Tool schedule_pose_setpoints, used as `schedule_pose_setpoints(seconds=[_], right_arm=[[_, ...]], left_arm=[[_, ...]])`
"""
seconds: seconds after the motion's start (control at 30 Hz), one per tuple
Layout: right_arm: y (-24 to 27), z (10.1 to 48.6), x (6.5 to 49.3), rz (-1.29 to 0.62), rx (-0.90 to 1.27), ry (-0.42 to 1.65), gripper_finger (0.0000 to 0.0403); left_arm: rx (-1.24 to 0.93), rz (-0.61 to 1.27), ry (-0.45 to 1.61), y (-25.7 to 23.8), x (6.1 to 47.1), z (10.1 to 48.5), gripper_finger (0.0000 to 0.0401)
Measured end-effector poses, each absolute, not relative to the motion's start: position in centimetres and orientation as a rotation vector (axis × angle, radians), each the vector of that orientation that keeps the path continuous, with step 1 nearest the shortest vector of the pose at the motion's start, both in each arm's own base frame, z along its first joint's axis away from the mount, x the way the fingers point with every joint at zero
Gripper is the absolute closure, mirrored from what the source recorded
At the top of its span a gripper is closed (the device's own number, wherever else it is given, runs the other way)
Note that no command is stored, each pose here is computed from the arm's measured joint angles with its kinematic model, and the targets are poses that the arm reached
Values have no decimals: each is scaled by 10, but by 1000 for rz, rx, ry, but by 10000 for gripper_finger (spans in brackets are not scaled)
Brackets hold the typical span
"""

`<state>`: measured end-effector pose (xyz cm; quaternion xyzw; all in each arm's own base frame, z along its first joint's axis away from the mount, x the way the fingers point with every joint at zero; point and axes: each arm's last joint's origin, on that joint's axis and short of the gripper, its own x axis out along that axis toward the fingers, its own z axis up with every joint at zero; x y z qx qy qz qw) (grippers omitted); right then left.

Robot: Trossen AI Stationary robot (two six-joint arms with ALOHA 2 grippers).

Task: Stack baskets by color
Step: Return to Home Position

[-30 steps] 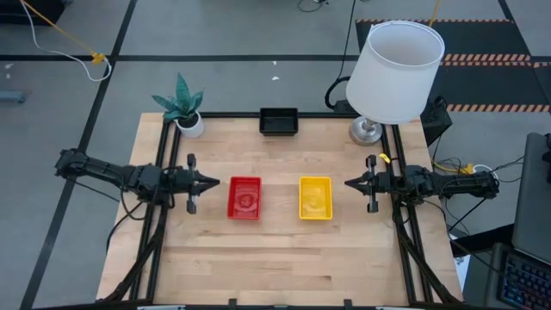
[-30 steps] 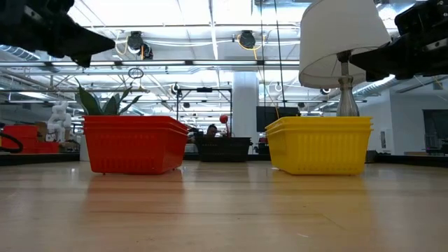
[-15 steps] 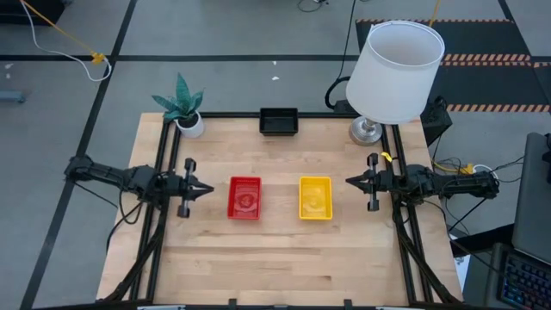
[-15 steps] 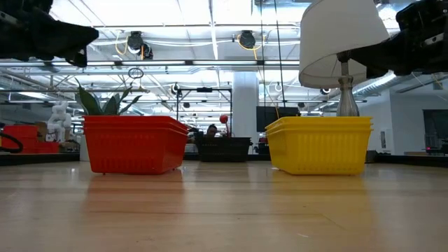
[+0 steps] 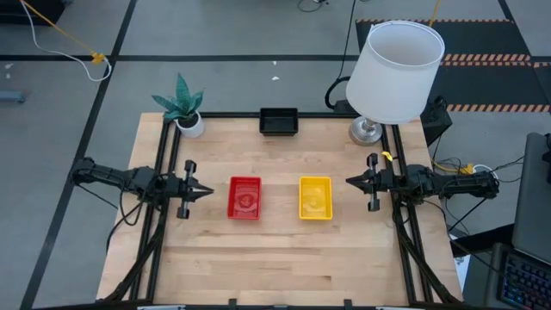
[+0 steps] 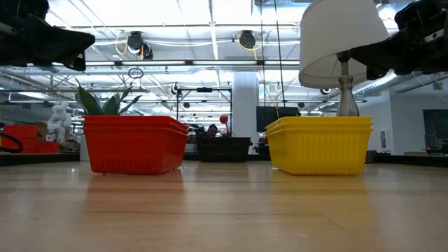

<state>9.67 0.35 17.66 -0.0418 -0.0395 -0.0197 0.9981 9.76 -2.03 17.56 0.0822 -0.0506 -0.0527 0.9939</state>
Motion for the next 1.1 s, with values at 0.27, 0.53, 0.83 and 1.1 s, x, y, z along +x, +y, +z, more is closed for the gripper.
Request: schedule_pose_setpoints(seconds=[0.27, 0.53, 0.83, 1.1], right_arm=[[4, 177, 97, -39, -84, -79, 403], [4, 177, 97, -39, -84, -80, 403], [4, 177, 97, -39, -84, -80, 403], [4, 177, 97, -39, -84, -80, 403]], left_arm=[[183, -93, -79, -18, 96, 173, 375], [162, -33, -64, -12, 96, 172, 375], [165, -19, -31, -4, 97, 169, 375], [158, 37, -19, 2, 97, 169, 375]])
